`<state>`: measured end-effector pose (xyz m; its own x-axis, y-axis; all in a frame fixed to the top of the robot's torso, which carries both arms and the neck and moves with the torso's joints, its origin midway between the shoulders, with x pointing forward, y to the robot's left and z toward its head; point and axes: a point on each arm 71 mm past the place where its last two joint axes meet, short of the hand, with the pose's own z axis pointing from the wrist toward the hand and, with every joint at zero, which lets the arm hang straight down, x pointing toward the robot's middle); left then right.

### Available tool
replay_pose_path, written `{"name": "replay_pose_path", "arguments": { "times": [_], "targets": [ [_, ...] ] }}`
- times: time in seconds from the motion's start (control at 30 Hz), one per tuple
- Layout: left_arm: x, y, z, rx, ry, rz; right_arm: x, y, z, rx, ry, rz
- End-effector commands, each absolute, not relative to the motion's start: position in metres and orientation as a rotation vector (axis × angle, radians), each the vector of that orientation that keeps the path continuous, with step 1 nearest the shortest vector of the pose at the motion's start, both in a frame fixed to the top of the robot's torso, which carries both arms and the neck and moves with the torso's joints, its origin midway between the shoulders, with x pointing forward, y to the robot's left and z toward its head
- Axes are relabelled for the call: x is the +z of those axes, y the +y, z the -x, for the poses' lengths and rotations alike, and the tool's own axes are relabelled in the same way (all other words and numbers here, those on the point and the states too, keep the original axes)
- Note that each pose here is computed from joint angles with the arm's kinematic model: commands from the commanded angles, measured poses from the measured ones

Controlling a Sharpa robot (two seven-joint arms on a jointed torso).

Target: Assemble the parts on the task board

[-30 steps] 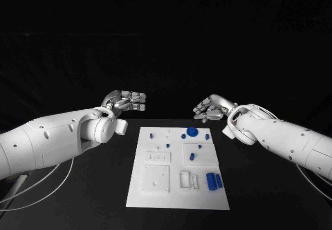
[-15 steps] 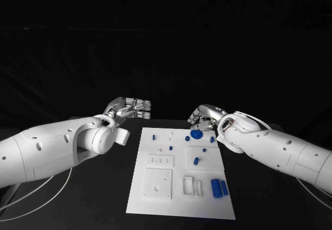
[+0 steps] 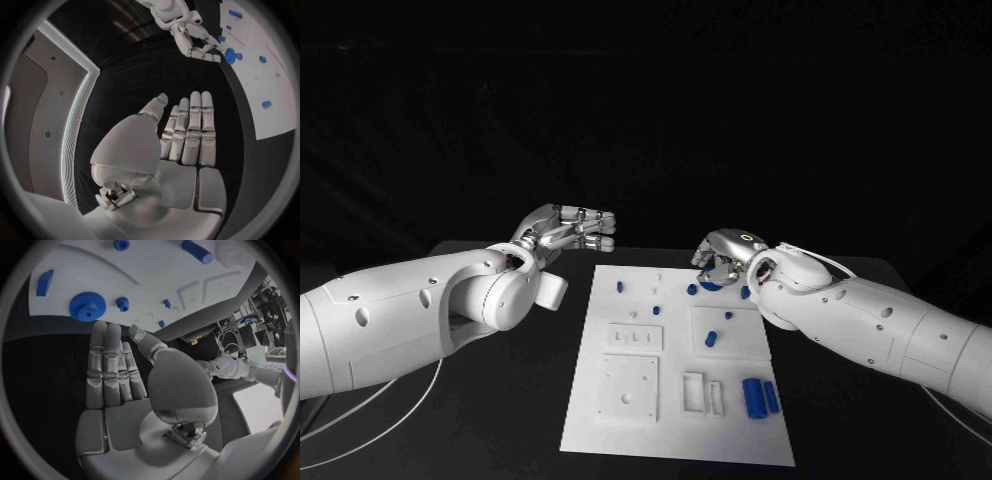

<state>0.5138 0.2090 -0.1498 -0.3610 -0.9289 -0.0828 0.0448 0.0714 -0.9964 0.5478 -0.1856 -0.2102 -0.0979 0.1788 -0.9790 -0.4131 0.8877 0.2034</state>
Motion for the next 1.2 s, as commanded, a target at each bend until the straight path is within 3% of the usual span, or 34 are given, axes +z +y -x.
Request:
{"name": "replay_pose_path", "arguments": {
  "times": [0.03, 1.2],
  "targets": [
    [-0.143, 0.208, -0.513, -1.45, 1.478, 0.888, -0.218, -0.185, -0.546, 0.448, 1.615, 0.221],
    [-0.134, 0.224, -0.519, -1.411, 1.418, 0.882, -0.226, -0.172, -0.54, 0.428, 1.614, 0.225]
  ]
}}
